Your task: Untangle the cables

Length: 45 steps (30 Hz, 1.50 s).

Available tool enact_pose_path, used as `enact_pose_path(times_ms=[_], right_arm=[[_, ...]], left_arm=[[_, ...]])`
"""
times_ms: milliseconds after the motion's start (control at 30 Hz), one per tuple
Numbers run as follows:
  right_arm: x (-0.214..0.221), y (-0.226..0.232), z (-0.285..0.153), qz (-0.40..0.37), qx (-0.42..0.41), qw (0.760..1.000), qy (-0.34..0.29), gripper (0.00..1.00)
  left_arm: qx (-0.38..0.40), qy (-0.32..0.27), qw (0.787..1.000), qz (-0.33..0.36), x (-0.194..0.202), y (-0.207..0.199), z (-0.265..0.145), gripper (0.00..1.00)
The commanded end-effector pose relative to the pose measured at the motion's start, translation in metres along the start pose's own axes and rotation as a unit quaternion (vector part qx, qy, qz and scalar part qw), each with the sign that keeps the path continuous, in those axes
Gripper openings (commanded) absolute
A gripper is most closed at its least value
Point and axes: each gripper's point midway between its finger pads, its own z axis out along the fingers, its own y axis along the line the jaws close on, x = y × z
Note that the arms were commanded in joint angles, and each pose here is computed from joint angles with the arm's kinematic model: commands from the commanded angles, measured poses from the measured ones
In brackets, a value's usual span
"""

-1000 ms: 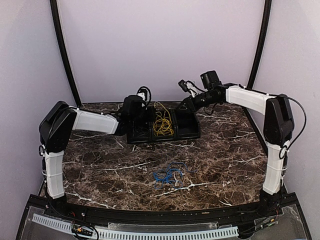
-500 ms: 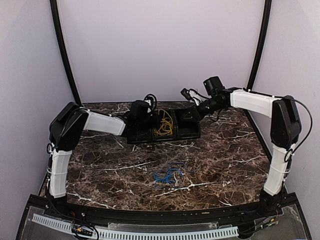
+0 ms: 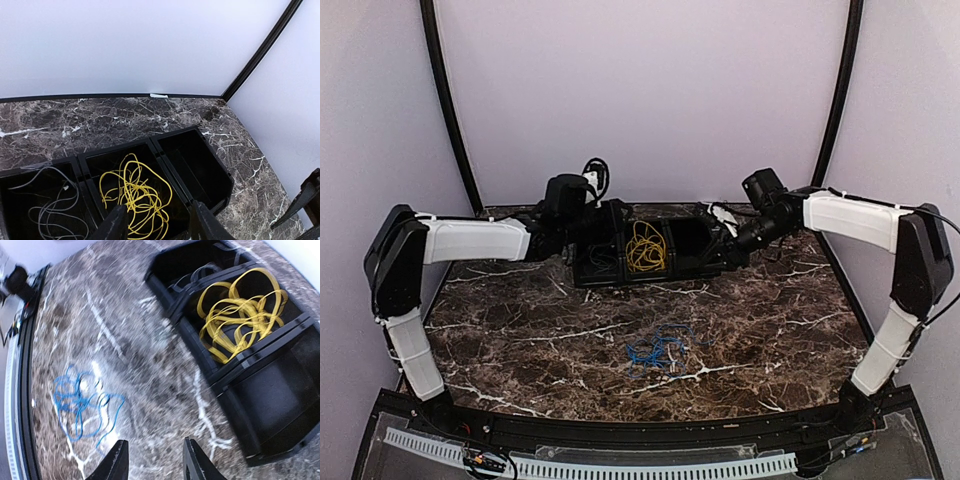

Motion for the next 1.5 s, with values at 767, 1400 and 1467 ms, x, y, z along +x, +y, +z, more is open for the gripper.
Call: enact_pose_path(times_ms=[767,1400,1467], right_arm=[[0.115,0.063,0.084,0.055,-0.084,0.982,0.161,0.99],[0.051,0.077,0.050,-0.002,-0.097,0.989,0.108,0.00],[0.032,0.079,0.039,-0.019,-0.087,0.992,0.085,0.00]], left_arm=[[-0.015,0.000,0.990,0.140,0.042,-0.037,-0.136,0.51],[0.137,-0.010,0.976,0.169,0.072,-0.074,-0.143,0.58],[0.178,0.009,0.970,0.164,0.083,-0.088,-0.140,0.58]])
